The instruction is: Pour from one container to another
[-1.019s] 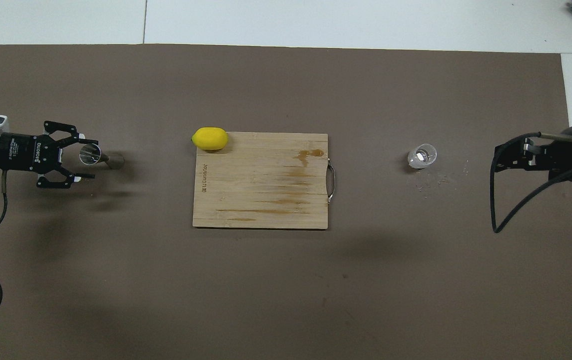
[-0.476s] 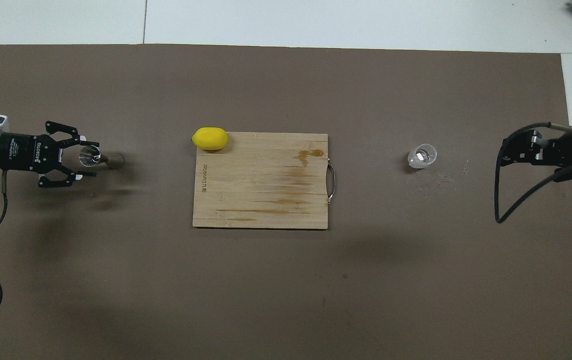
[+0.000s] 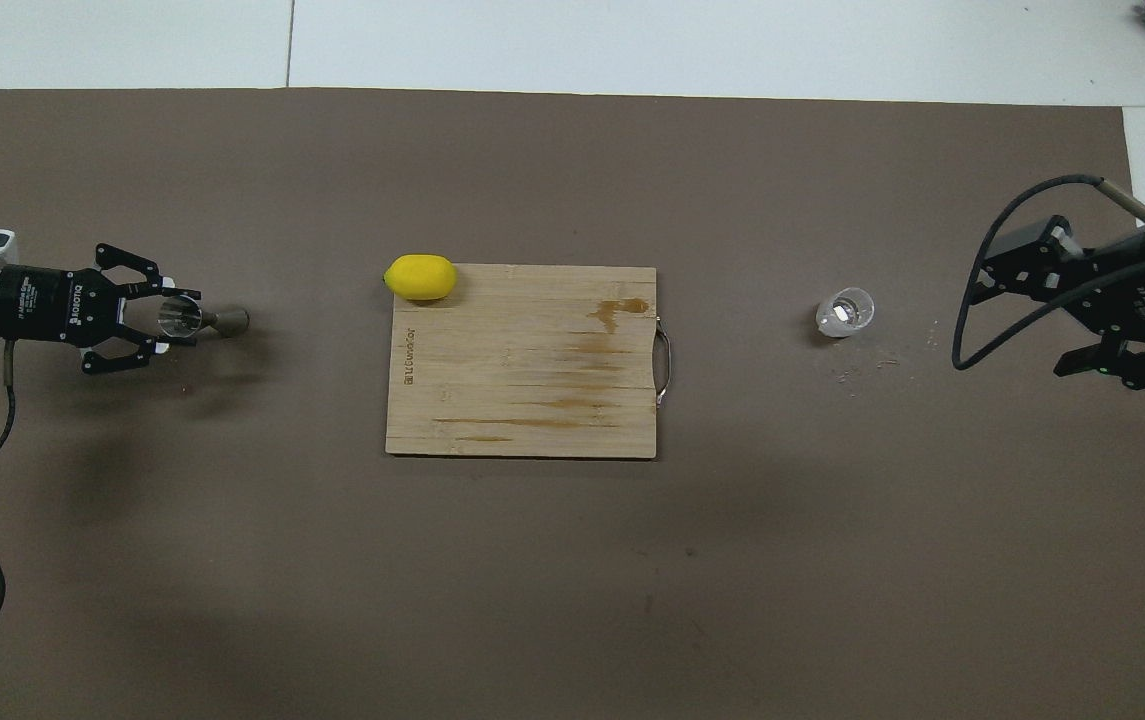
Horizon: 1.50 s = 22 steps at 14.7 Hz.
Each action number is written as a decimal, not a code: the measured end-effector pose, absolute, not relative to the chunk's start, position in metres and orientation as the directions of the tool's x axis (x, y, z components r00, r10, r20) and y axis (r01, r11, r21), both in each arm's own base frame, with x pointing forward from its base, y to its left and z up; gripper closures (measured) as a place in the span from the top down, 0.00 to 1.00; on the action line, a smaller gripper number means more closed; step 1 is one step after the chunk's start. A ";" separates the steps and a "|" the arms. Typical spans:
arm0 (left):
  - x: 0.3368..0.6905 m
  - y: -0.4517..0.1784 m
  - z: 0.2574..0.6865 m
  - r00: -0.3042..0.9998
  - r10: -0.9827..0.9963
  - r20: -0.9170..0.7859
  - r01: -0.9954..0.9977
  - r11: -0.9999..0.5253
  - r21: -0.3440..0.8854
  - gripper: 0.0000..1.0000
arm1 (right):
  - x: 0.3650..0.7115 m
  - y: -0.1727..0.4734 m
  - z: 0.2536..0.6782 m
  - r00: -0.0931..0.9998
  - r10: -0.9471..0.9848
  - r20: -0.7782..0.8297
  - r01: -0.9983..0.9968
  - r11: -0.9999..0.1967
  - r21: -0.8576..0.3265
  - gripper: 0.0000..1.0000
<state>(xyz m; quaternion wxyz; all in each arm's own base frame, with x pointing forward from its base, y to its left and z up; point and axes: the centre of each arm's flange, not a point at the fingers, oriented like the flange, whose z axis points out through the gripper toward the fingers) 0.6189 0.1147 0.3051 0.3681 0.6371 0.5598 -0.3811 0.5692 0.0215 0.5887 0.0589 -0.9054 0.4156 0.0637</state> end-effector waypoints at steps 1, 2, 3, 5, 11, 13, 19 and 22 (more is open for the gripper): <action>0.619 0.114 0.305 0.083 0.432 -0.898 0.994 -0.103 0.042 0.51 | 0.573 0.021 0.585 0.597 -0.782 -0.178 -0.799 -0.600 -0.045 0.97; 0.619 0.114 0.305 0.083 0.432 -0.898 0.994 -0.103 0.043 0.51 | 0.577 0.021 0.579 0.554 -0.811 -0.186 -0.829 -0.559 -0.030 0.97; 0.619 0.113 0.305 0.084 0.432 -0.898 0.994 -0.104 0.043 0.51 | 0.581 0.020 0.573 0.521 -0.832 -0.193 -0.849 -0.528 -0.015 0.97; 0.619 0.112 0.306 0.085 0.429 -0.899 0.993 -0.106 0.044 0.51 | 0.592 0.016 0.558 0.440 -0.873 -0.209 -0.891 -0.453 0.017 0.97; 0.624 0.080 0.330 0.132 0.416 -0.900 0.985 -0.156 0.072 0.51 | 0.618 -0.027 0.491 0.213 -0.935 -0.285 -0.963 -0.250 0.100 0.97; 0.626 0.057 0.349 0.146 0.403 -0.903 0.981 -0.176 0.080 0.51 | 0.621 -0.043 0.469 0.150 -0.928 -0.340 -0.975 -0.195 0.104 0.98; 0.619 -0.042 0.386 0.171 0.322 -0.931 0.966 -0.239 0.095 0.51 | 0.619 -0.070 0.425 0.022 -0.887 -0.461 -0.996 -0.060 0.069 1.00; 0.609 -0.092 0.404 0.177 0.302 -0.937 0.968 -0.226 0.110 0.51 | 0.617 -0.072 0.406 0.047 -0.884 -0.466 -0.995 -0.085 0.061 1.00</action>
